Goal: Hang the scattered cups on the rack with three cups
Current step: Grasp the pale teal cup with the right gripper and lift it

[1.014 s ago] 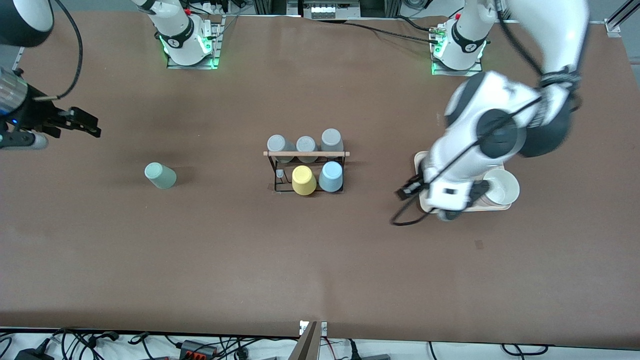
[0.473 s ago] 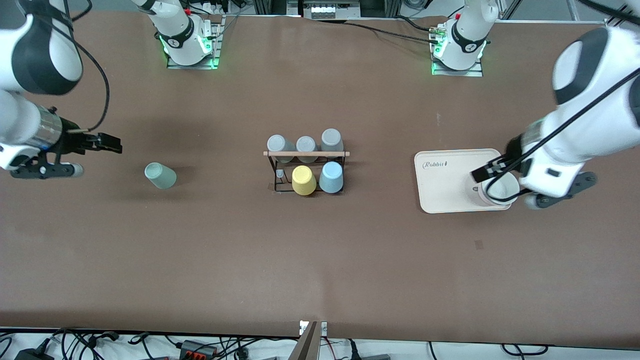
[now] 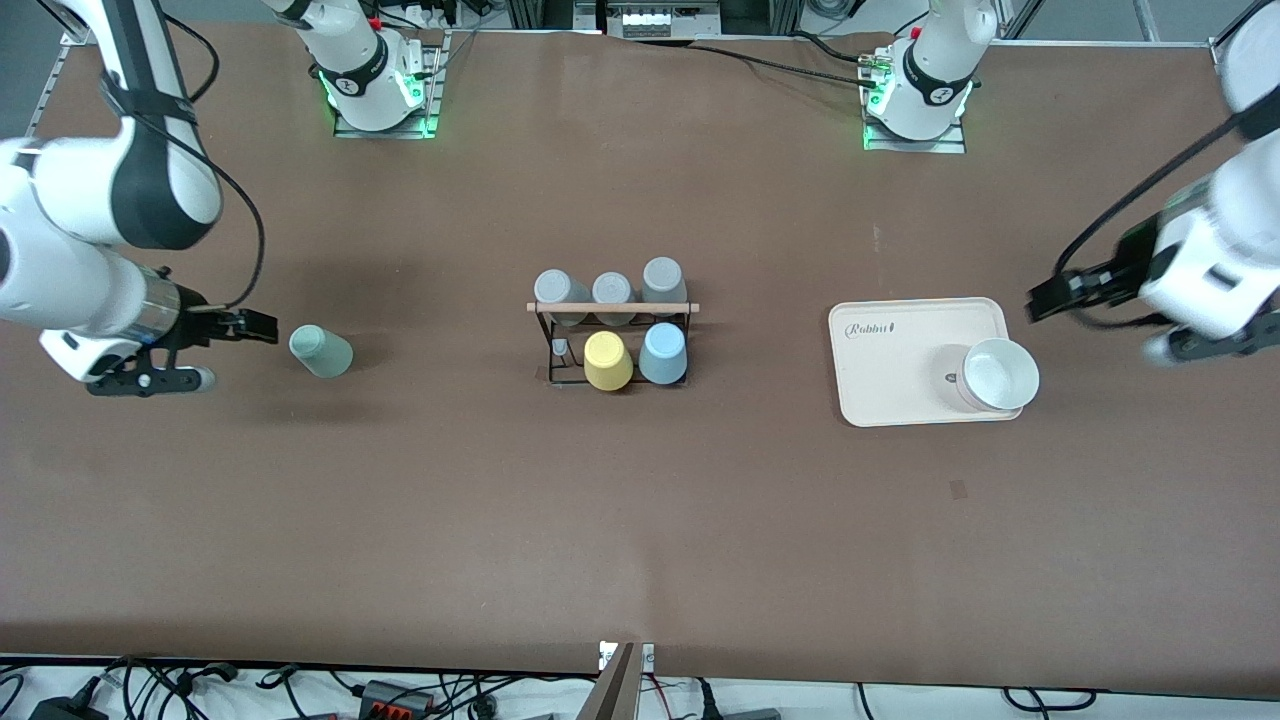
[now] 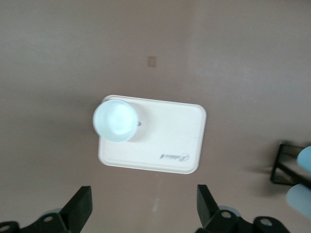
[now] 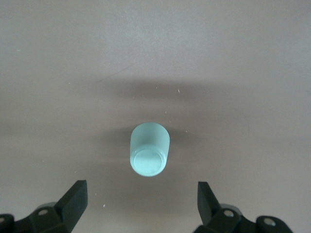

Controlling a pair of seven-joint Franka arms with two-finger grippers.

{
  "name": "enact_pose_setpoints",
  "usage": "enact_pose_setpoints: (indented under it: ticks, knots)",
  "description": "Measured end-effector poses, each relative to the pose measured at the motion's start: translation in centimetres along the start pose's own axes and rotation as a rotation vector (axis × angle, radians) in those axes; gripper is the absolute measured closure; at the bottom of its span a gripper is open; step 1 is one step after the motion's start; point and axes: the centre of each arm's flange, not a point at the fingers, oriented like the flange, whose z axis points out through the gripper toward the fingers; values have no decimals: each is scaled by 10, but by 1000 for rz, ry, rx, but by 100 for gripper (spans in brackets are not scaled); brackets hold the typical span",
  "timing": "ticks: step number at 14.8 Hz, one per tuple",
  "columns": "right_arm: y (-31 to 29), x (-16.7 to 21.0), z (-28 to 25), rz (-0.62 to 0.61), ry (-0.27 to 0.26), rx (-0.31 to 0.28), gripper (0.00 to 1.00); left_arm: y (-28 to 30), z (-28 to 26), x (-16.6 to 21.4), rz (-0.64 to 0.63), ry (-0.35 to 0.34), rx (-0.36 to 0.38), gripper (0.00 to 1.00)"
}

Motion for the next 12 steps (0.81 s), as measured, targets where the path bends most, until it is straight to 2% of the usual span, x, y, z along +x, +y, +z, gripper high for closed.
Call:
enact_pose_setpoints:
  ticks: [3,7,12]
  knots:
    - [-2,-6,42,-3,12,0,0,-33,-20,-26,56,22,9,2]
    - [-4,-18,91,1,44,0,0,-45,-31,-55,114,34,13,0]
    - [-4,-26,123,4,42,2,0,-58,-37,-62,145,43,12,0]
